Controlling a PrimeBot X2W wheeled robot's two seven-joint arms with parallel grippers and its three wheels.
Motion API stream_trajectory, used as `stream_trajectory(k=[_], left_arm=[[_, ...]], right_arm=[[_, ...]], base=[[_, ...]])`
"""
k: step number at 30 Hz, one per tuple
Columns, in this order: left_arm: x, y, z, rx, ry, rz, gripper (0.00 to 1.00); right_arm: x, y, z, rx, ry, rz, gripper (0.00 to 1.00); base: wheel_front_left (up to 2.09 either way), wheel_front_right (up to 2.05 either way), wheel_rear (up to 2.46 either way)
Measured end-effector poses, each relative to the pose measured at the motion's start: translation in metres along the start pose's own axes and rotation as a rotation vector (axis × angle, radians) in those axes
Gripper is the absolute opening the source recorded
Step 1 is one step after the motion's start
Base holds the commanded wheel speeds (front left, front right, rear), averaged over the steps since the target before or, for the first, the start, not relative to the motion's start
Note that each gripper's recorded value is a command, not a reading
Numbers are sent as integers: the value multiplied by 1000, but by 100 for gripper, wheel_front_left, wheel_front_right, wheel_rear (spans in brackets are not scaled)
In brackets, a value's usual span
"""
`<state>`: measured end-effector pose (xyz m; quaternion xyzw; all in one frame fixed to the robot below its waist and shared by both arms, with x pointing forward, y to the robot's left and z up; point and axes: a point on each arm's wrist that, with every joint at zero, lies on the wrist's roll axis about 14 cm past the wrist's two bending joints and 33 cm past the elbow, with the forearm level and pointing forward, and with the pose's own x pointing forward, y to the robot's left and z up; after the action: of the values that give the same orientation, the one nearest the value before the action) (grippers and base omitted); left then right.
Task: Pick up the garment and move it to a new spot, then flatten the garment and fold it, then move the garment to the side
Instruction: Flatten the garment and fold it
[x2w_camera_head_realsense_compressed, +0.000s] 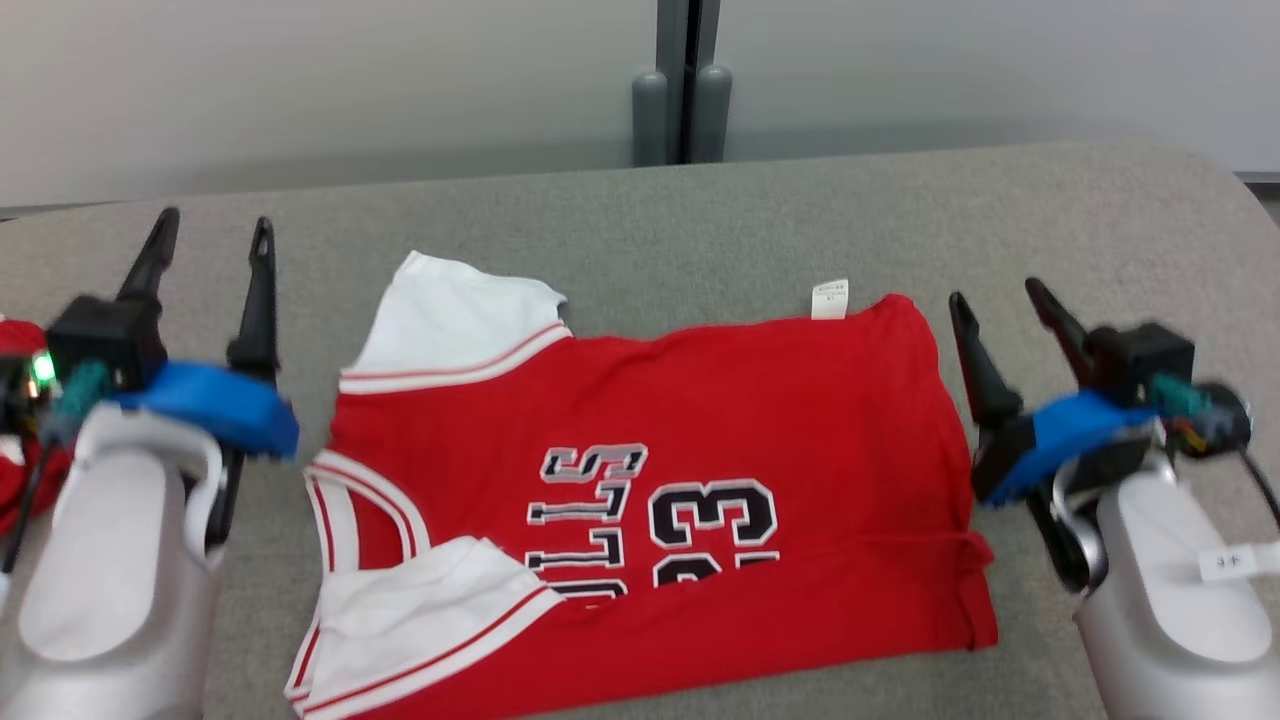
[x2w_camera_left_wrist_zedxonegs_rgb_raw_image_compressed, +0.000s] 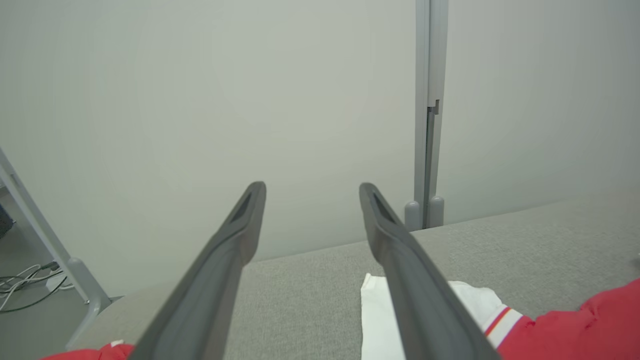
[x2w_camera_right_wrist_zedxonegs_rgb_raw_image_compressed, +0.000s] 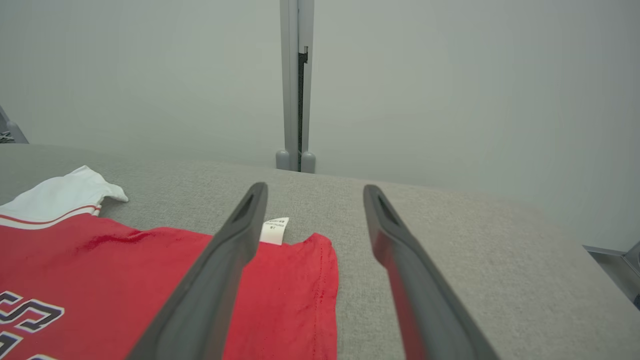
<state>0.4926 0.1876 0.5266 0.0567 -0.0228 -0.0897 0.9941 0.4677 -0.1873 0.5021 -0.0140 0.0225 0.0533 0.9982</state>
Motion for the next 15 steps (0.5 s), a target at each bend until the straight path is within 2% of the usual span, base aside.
stream_trajectory(k=[7,12,15], left_arm=[[84,-33,-15,13,121,-165,100],[117,-44,-61,1,302,-227,100],[124,-45,-95,33,425,-252,100]], right_arm=[[51,-19,-18,-71,124,10,100],[73,-26,-43,-73,200,18,100],[81,-27,-55,-79,226,26,100]], base=[[0,0,0],[0,0,0],[0,0,0]])
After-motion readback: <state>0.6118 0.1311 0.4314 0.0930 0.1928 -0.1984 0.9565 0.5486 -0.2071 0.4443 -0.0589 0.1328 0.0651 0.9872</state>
